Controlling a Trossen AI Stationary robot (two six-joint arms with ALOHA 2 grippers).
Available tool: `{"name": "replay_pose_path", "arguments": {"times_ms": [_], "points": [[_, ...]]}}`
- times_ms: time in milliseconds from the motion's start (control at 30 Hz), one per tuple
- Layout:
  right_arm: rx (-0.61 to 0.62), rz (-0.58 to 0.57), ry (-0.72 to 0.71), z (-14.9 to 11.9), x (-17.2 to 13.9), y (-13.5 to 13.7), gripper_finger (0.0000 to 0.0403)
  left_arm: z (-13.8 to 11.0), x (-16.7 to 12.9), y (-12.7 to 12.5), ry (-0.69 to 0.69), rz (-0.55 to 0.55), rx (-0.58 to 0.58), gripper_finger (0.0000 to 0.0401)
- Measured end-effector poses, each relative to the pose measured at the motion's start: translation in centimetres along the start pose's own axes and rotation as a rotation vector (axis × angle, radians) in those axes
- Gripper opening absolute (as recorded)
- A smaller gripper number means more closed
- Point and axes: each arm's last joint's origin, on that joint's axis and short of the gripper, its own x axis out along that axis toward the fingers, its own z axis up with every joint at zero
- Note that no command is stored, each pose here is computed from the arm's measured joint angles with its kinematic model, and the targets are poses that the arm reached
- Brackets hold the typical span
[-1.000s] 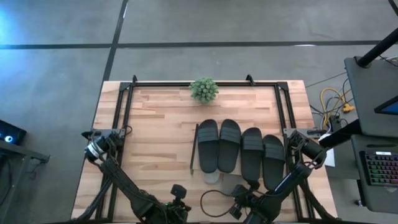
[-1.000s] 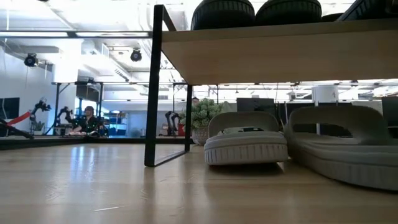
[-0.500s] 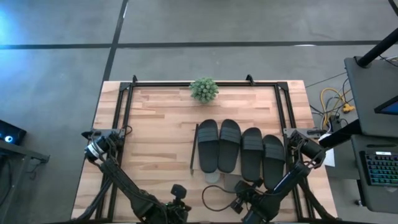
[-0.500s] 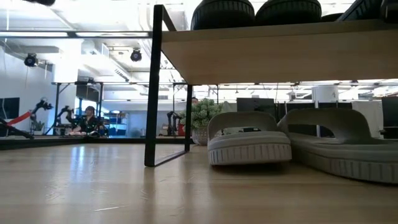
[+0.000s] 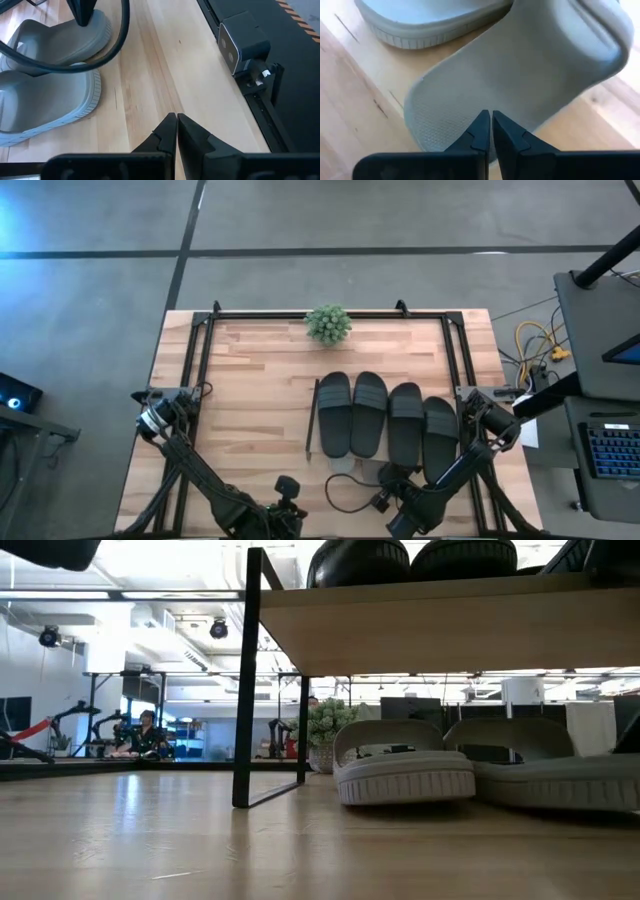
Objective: Pick and place slides into the shelf
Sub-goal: Put the white slipper under the shelf
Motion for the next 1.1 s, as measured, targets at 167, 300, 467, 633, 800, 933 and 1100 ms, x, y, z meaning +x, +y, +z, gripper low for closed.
{"name": "replay_pose_path", "arguments": {"times_ms": [167, 300, 467, 633, 800, 933, 1100], "points": [[0.029, 0.058, -0.040, 0.5, -1.3, 0.9, 0.0013, 0.0, 0.0, 0.0, 0.001, 0.000, 0.001, 0.0000], [0.009, 0.096, -0.044, 0.9, -2.4, 1.6, 0.0013, 0.0, 0.1, 0.1, 0.001, 0.003, 0.000, 0.0000], [-0.005, 0.149, -0.046, 1.1, -4.0, 2.3, 0.0013, 0.0, 0.1, 0.1, 0.000, 0.006, 0.000, 0.0000], [-0.072, 0.191, 0.029, 0.8, -5.2, 2.6, 0.0013, 0.0, 0.1, 0.1, -0.001, 0.010, 0.000, 0.0000], [-0.080, 0.156, 0.138, -0.1, -4.3, 2.0, 0.0013, 0.0, 0.1, 0.2, -0.005, 0.022, 0.000, 0.0000], [-0.065, 0.111, 0.181, -0.9, -3.4, 1.2, 0.0013, 0.1, 0.2, 0.3, -0.005, 0.024, -0.002, 0.0000], [-0.062, 0.109, 0.221, -1.6, -2.7, 1.0, 0.0013, 0.1, 0.2, 0.3, -0.008, 0.022, -0.005, 0.0000]]}}
